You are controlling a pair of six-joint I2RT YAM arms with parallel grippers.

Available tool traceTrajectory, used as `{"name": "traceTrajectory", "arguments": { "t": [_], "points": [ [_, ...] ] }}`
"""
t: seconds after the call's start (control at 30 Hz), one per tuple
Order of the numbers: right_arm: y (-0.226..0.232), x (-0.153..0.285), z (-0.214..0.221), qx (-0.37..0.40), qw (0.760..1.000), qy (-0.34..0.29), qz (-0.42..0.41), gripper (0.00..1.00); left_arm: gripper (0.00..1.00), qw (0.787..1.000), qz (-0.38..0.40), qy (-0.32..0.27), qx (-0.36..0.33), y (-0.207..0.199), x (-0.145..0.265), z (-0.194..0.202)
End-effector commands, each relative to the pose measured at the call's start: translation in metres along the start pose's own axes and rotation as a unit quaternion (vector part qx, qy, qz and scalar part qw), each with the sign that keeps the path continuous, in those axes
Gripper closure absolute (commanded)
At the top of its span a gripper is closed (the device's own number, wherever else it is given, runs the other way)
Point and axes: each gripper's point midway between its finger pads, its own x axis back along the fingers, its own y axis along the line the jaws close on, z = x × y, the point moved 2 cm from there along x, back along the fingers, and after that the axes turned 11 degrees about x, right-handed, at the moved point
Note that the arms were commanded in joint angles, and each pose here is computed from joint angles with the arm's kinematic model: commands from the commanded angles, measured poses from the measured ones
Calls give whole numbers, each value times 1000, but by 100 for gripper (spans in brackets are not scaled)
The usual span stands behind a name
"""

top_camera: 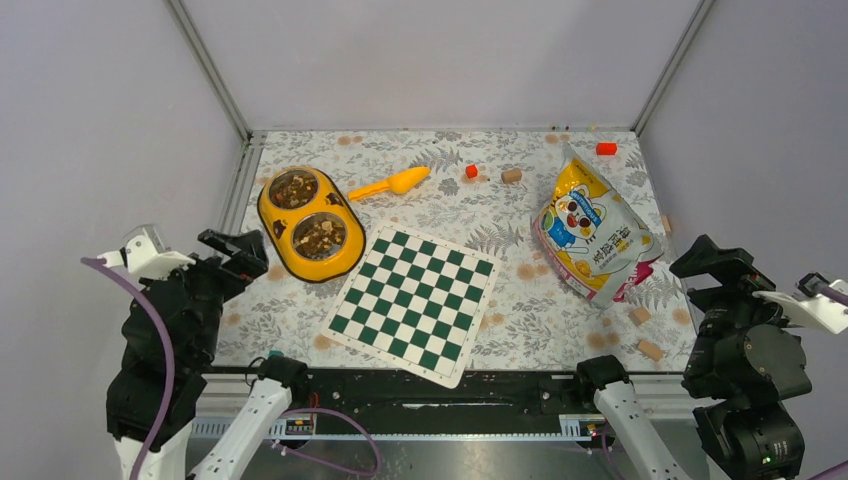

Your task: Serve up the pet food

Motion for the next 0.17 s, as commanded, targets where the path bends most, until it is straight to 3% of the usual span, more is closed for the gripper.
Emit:
{"name": "traceTrajectory", "arguments": {
  "t": [0.0,0.13],
  "points": [
    [-10,2,2,-9,1000,-3,24,0,1,1000,2,-14,13,3,11,-7],
    [-4,-1,6,-11,1000,-3,12,1,1,1000,0,-16,11,7,16,-8]
  ]
}}
